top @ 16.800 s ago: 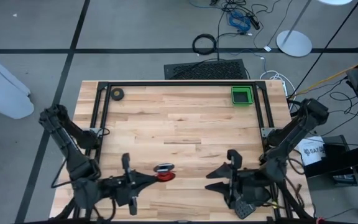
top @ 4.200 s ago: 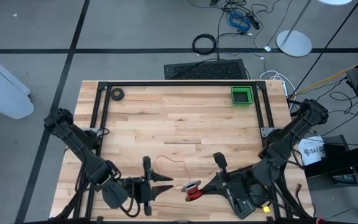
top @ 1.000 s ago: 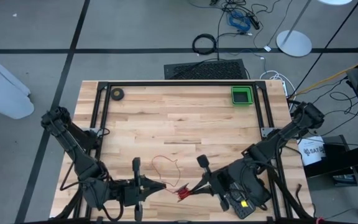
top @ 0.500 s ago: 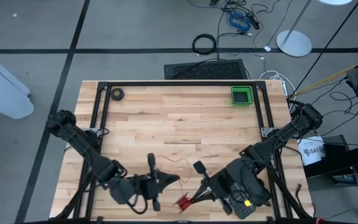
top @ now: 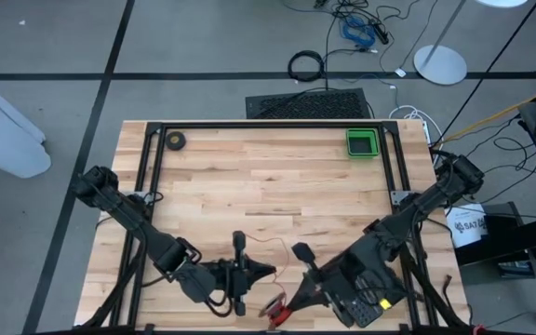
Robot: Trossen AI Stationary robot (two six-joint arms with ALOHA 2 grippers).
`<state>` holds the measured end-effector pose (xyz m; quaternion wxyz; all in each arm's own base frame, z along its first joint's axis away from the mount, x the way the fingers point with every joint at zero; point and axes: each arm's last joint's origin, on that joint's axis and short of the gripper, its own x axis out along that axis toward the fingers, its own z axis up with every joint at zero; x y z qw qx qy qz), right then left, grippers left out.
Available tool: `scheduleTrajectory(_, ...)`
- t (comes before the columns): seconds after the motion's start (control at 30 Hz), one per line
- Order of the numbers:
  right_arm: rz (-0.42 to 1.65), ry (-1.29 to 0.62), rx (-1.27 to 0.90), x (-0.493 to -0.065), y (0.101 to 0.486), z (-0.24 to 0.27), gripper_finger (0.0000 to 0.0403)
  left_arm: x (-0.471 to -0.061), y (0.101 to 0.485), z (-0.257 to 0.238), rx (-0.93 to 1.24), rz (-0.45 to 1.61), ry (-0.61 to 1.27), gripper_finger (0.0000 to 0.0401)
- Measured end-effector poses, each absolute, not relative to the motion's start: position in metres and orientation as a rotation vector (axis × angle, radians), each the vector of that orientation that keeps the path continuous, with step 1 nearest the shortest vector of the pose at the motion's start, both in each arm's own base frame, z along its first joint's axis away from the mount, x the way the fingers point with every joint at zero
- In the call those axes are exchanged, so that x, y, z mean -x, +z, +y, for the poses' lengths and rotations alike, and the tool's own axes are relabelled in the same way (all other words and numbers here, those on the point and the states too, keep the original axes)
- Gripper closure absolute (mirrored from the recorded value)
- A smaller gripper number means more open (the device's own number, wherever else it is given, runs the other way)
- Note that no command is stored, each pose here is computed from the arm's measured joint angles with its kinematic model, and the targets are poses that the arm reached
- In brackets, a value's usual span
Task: Coil cords
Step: Uncoil the red wire on the black spool
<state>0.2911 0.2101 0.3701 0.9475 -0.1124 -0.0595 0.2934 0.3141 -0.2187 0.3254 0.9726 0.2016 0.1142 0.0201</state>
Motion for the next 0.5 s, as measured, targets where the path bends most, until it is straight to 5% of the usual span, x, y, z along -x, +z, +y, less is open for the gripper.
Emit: scheduleTrajectory(0.5, -0.213, 0.448, 0.313, -0.257, 0.395, 0.221, 0.0403, -0.310, 0.319, -0.224, -0.418, 0.289, -0.168, 0.0399)
